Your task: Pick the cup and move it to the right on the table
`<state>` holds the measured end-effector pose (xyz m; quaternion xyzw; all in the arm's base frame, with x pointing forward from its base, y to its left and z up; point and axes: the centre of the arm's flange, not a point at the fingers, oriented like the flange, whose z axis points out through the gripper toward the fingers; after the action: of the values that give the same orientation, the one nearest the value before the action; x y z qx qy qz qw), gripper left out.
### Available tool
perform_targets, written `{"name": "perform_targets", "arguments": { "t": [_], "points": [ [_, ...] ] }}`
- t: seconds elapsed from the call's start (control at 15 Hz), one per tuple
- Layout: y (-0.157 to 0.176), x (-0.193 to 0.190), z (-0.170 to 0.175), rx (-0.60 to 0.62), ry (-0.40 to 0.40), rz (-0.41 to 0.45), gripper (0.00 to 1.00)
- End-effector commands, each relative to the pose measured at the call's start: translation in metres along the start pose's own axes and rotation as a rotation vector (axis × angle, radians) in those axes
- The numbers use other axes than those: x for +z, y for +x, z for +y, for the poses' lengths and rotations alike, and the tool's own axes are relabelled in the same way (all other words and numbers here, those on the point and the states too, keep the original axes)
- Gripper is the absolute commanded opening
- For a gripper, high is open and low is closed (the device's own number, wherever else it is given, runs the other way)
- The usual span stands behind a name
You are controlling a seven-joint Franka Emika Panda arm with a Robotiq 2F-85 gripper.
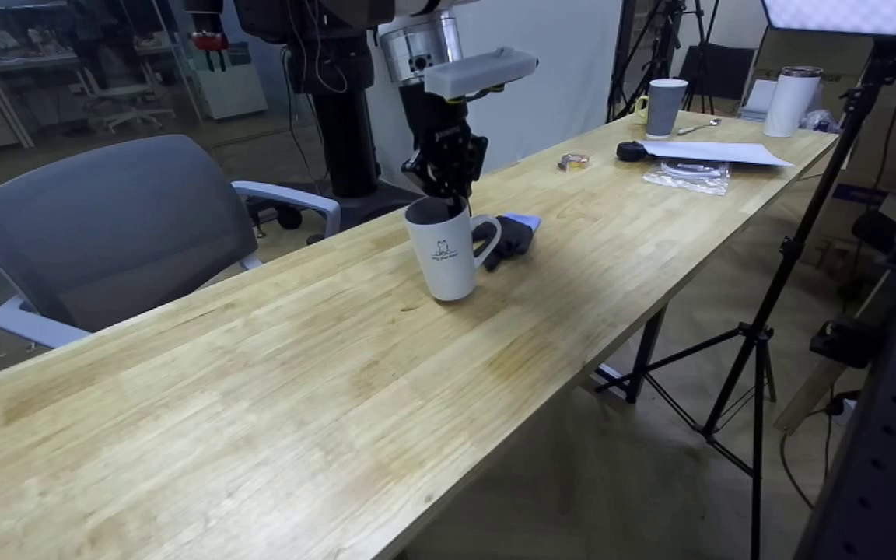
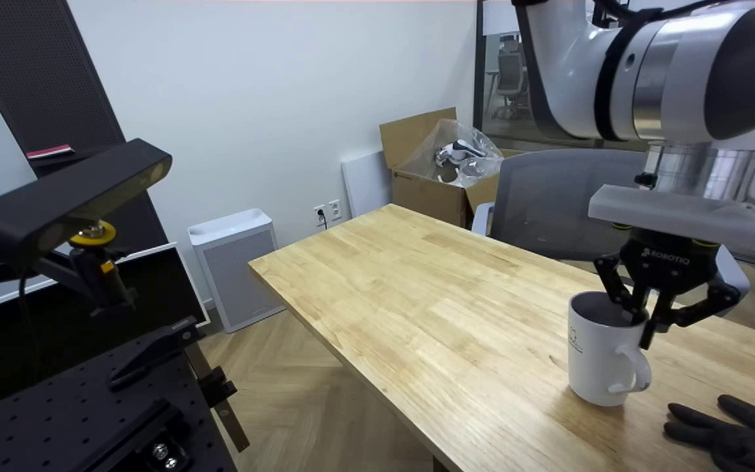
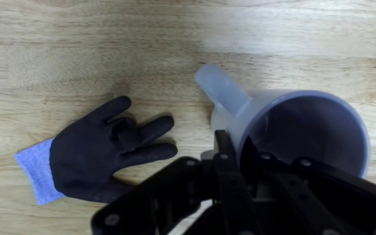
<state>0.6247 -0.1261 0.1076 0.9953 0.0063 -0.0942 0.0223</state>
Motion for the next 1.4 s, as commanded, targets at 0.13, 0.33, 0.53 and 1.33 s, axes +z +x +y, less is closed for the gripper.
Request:
{"name": "perform_targets", "arguments": {
  "t": [0.13,0.33,0.53,1.33],
  "points": [
    [-0.017,-0.015,0.018,0.018,-0.006,-0.001,0.03],
    [-0.027,-0.015,0.026,0.022,-0.007,-0.004,0.03],
    [-0.038,-0.012,0.030,0.023,-0.004,-0.008,0.03],
    [-0.067,-0.002,0.014,-0.035,0.048,0.038,0.03]
  ]
}}
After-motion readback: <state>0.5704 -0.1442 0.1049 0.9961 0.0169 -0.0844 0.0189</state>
